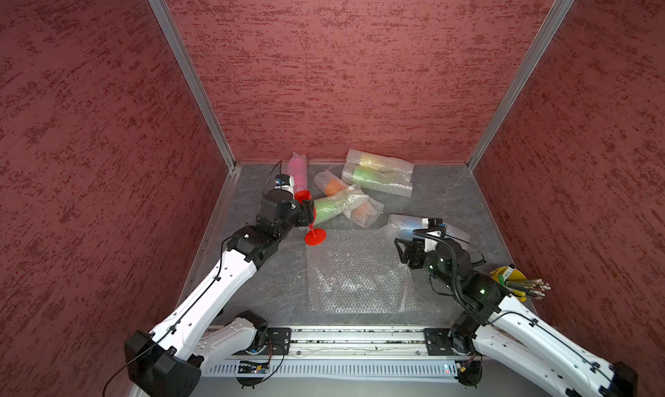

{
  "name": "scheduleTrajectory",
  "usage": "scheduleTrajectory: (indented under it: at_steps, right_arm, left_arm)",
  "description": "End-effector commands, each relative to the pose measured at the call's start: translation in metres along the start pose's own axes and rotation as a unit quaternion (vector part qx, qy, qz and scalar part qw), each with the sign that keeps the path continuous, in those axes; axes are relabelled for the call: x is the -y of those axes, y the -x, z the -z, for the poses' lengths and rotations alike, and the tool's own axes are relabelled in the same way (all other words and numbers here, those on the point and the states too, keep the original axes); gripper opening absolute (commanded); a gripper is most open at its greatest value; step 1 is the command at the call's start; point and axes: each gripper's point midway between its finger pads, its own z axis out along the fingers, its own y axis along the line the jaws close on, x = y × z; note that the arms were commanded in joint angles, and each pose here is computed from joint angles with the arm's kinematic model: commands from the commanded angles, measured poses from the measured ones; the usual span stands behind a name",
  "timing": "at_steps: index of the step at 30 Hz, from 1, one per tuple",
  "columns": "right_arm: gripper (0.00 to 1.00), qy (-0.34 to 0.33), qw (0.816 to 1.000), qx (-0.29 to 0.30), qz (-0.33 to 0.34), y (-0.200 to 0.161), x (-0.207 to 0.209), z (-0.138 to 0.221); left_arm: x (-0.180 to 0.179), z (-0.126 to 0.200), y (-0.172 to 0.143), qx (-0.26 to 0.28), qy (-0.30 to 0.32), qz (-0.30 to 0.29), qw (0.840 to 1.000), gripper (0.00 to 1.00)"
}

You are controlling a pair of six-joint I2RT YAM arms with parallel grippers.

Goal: Unpack wine glasses from bubble wrap
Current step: Pick up the wine glass from the bubble wrap, then place the wine glass at the center of the board.

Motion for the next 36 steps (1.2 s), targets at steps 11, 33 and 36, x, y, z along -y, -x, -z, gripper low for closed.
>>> scheduleTrajectory:
  at_steps: [11,33,36]
  right_arm:
    - [0.76,0.034,0.999,0.017,-0.003,0.010,-0.016,-0.013]
    - [0.77,0.034,0.999,0.036,0.009,0.015,-0.015,-0.012]
    - [0.77,0.030,0.999,0.034,0.012,0.013,-0.014,-0.014]
  left_arm:
    - [-0.099,-0.049,0.074,0.124,0.141,-0.019,0.982,0.64]
    - [-0.229,-0.145,0.064,0.118,0.290,-0.036,0.949,0.76]
    - [-0.234,-0.149,0.056,0.117,0.291,-0.039,0.949,0.78]
